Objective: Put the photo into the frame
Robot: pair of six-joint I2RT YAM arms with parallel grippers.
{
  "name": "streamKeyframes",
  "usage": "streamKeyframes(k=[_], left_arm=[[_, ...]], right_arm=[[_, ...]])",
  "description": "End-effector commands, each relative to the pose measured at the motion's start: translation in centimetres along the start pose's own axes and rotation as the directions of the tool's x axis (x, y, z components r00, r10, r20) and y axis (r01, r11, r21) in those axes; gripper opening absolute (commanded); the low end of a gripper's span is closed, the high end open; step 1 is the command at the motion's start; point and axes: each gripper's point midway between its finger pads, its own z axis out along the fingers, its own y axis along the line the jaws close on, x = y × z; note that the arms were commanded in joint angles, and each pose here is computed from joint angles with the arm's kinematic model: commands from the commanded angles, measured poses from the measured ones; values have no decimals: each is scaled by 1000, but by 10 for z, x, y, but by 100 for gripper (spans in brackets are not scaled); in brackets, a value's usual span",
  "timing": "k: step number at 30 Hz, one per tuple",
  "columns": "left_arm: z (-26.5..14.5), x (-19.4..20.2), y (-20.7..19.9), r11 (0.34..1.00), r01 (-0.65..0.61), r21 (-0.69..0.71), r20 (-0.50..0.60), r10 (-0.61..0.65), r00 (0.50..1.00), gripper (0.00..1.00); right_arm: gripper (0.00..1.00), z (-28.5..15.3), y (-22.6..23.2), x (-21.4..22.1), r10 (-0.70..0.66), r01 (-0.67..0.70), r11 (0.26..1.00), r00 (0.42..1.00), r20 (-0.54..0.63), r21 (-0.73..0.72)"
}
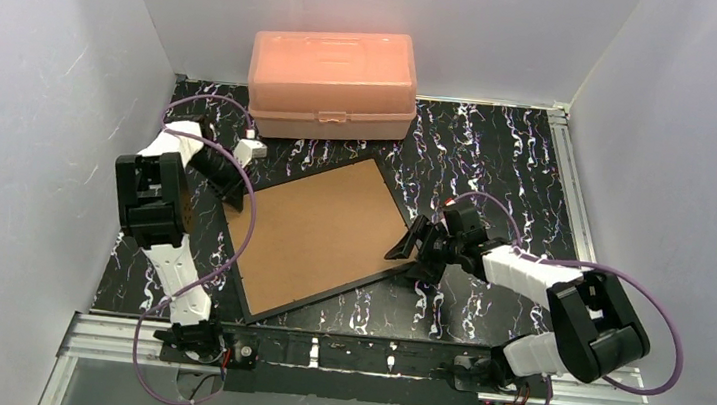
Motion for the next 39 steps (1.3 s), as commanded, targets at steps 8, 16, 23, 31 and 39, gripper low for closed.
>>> streamKeyframes(k=[8, 16, 23, 31, 39], left_arm=[[-13, -57, -1, 999, -34, -42, 75, 37, 997, 25], [2, -73, 18, 996, -37, -80, 84, 44, 996, 29], [12, -79, 26, 995, -39, -95, 85, 47, 995, 31], [25, -86, 40, 992, -34, -124, 78, 44, 996, 33], [34, -84, 37, 996, -30, -84, 63, 36, 997, 23]], right_arm=[[75, -28, 39, -6, 25, -10, 987, 995, 92, -159], [74, -12, 35, -5, 37, -28, 989, 998, 58, -144], [73, -6, 27, -1, 69, -61, 987, 996, 49, -149], [73, -6, 29, -3, 97, -86, 983, 994, 56, -164], [72, -8, 28, -4, 128, -114, 978, 989, 76, -173]])
